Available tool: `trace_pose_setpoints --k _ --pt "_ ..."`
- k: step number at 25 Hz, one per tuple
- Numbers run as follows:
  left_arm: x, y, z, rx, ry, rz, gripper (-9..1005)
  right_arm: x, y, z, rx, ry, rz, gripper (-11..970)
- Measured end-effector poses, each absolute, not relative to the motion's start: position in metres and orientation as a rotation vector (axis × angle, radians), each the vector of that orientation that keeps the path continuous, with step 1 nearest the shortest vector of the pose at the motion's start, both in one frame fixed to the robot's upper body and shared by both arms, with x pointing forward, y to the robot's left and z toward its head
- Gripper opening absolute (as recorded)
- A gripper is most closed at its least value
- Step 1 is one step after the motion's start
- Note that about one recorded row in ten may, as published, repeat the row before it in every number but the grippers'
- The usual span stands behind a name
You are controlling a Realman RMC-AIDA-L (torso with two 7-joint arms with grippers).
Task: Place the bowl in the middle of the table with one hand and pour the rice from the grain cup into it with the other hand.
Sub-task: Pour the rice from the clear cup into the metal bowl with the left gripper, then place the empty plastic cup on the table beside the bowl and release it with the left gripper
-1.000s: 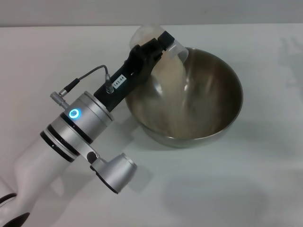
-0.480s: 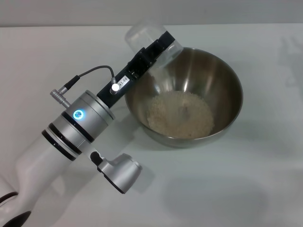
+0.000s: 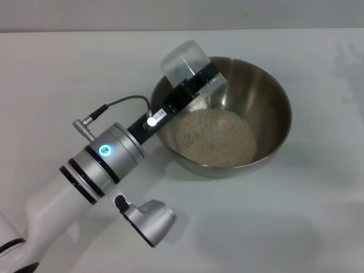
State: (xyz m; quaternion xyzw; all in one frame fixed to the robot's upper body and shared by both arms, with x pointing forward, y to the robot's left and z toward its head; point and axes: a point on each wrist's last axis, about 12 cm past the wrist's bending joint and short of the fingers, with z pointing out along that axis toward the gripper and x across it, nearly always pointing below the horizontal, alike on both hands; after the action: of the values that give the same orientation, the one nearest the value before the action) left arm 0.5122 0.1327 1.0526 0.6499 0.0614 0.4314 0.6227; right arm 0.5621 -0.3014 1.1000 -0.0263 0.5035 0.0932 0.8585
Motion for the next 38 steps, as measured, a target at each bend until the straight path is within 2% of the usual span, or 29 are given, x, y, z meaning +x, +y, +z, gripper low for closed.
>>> trace_pose_setpoints --k 5,11,15,17,27,38 --pt "0.519 0.138 1.063 1.371 0.343 0.897 39 0.563 -0.302 1.101 -0.058 1.056 0.195 232" --pt "0.523 0.156 1.071 1.065 0.737 0.516 40 0.563 -0.302 1.101 -0.059 1.059 0.192 232" --pt "0.525 0.166 1.069 0.921 0.894 0.344 41 0.563 -0.303 1.1 -0.059 1.06 0.192 233" --pt "0.529 0.179 1.064 0.775 1.055 0.203 41 0.563 -0.303 1.1 -0.059 1.06 0.192 237" --pt "0.535 0.229 1.027 0.381 1.482 -0.046 43 0.562 -0.303 1.1 -0.056 1.061 0.191 256" --pt "0.525 0.242 1.006 0.305 1.645 -0.093 46 0.56 -0.301 1.099 -0.059 1.059 0.198 278"
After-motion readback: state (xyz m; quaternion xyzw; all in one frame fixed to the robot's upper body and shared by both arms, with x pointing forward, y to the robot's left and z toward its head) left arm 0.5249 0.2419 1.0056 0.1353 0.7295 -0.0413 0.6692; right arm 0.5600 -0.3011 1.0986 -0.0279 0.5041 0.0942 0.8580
